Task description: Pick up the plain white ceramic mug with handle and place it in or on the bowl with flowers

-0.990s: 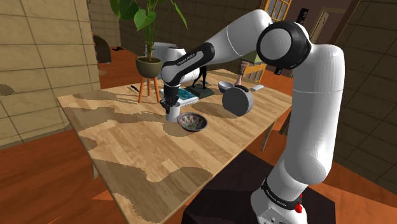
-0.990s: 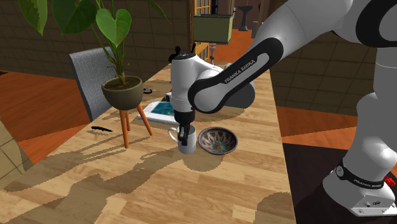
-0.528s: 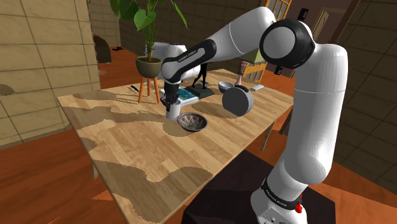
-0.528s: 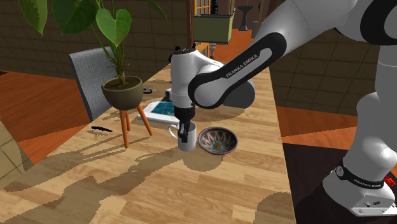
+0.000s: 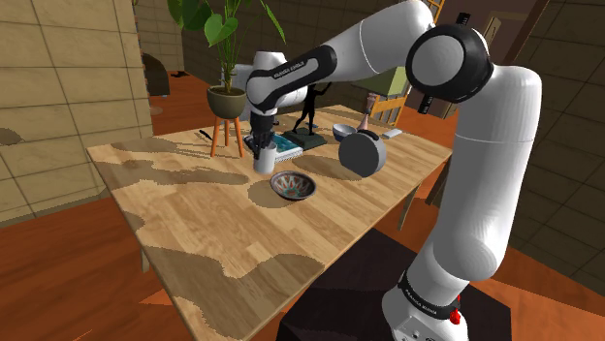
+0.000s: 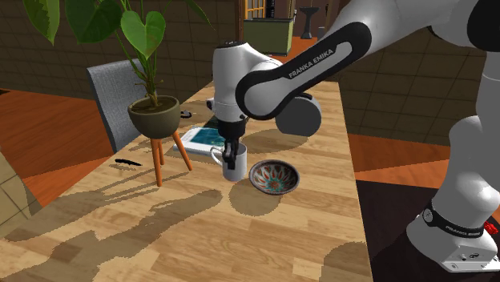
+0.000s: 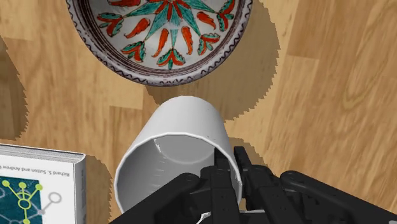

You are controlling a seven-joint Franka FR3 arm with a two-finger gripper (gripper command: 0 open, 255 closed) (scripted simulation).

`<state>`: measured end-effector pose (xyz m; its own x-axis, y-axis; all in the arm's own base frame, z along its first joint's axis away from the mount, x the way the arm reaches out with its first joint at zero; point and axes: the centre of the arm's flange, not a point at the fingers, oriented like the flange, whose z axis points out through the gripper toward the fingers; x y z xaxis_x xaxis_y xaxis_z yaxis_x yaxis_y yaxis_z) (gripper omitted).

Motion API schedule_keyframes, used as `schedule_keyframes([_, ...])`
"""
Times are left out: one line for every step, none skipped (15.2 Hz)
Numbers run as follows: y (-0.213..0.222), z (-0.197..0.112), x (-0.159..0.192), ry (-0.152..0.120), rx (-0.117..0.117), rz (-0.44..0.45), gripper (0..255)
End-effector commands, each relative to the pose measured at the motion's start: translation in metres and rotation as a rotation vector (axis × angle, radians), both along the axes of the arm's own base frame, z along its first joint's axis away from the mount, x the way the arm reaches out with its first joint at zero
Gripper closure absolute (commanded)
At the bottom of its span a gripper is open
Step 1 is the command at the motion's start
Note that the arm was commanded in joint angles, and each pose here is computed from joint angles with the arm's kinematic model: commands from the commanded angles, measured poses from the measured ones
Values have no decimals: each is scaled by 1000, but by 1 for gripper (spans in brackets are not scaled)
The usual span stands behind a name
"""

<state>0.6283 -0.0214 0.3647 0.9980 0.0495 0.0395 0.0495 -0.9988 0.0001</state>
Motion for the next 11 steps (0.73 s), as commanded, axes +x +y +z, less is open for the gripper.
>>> schedule_keyframes([-1,11,0,0,0,0,255])
schedule_keyframes([-1,16,0,0,0,0,255])
schedule_keyframes([-1,21,0,0,0,0,255])
schedule_keyframes([-1,27,0,0,0,0,255])
schedule_keyframes([-1,32,0,0,0,0,255])
schedule_keyframes([-1,37,0,0,0,0,255])
schedule_keyframes([-1,42,0,0,0,0,255])
schedule_keyframes([-1,48,0,0,0,0,255])
schedule_keyframes([-1,53,0,0,0,0,255])
schedule_keyframes([-1,58,0,0,0,0,255])
schedule_keyframes([-1,64,0,0,0,0,255])
